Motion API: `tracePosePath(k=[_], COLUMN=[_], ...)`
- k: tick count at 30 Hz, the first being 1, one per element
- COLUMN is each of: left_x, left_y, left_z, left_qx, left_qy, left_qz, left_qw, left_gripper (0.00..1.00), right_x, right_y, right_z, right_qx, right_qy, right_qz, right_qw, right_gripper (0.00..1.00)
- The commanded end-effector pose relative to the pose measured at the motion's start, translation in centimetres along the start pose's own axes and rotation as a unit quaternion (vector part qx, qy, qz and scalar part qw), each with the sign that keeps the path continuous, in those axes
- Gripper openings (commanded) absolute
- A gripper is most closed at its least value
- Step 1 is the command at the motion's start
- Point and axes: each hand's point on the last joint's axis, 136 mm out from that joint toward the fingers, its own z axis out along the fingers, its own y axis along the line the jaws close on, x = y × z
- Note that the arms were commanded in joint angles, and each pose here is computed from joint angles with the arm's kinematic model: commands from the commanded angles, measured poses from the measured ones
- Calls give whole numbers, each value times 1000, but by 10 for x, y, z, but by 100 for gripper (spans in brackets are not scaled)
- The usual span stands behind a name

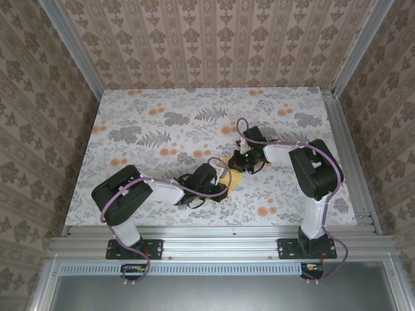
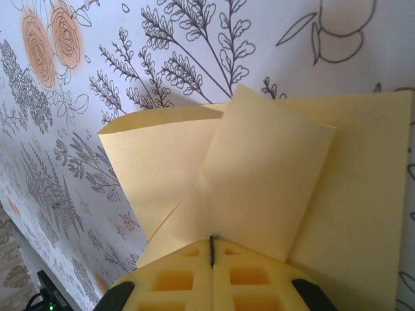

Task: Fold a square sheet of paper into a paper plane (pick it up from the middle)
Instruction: Fourth fold the wing at the center of the table.

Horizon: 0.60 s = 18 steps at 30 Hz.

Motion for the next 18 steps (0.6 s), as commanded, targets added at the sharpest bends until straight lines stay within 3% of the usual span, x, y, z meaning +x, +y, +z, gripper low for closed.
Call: tracePosePath(k=[1, 18], left_x=[75, 88], left_y=[42, 44], left_z=[-7, -15], left_qx=[-65, -64], left_qy=[120, 135], left_qz=[-31, -36], left_qw=[990, 988], left_gripper=[0, 0], right_x=[-19, -91], right_y=[-36, -61], right_z=[5, -17], right_qx=[54, 40], right_qy=[-20, -77], right_qz=[10, 54], right_qw=[998, 995], right_gripper=[7, 6])
